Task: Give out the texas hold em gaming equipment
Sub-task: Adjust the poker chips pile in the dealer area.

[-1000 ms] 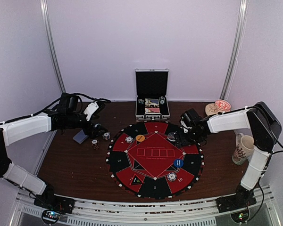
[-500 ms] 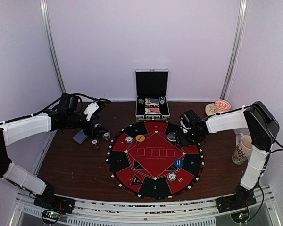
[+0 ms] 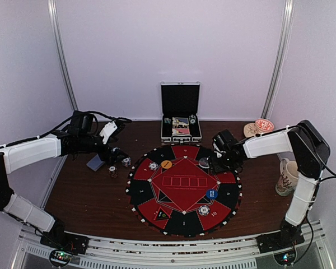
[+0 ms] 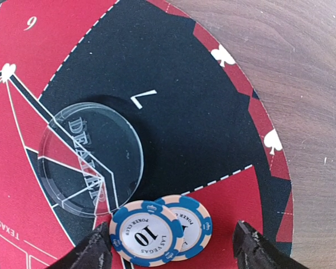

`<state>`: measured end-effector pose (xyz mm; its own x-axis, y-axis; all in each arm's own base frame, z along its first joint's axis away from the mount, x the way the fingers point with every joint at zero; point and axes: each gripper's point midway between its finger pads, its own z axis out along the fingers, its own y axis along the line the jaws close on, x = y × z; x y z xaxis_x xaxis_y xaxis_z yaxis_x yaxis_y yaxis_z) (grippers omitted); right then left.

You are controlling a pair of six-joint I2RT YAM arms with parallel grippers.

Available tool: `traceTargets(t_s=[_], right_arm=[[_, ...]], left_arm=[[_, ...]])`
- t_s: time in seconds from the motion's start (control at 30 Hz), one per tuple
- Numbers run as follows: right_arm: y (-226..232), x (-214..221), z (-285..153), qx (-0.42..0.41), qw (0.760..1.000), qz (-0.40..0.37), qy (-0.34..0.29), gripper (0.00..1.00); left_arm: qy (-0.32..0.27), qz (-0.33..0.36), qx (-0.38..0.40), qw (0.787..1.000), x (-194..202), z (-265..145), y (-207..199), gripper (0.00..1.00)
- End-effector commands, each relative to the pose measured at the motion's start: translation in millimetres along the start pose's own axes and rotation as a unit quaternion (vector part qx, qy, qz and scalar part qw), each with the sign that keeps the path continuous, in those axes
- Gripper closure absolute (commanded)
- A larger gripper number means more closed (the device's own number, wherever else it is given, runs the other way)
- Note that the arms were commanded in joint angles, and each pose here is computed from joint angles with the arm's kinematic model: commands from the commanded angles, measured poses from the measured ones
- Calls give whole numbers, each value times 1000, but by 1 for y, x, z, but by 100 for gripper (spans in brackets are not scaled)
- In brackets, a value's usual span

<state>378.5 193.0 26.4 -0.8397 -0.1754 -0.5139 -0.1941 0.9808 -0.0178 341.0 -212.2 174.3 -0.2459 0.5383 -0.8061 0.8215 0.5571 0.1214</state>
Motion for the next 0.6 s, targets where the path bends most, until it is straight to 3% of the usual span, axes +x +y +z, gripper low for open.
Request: traceTargets(t_s=[0.0,0.57], right_arm=[[-6,-6,3,16,1000,9,-6,27],[-10,-7,2,19,1000,18,-9,36]], left_arm=[[-17,4,-5,1000,-7,1,3,2],[-17,6,-7,1000,-7,-1,3,2]])
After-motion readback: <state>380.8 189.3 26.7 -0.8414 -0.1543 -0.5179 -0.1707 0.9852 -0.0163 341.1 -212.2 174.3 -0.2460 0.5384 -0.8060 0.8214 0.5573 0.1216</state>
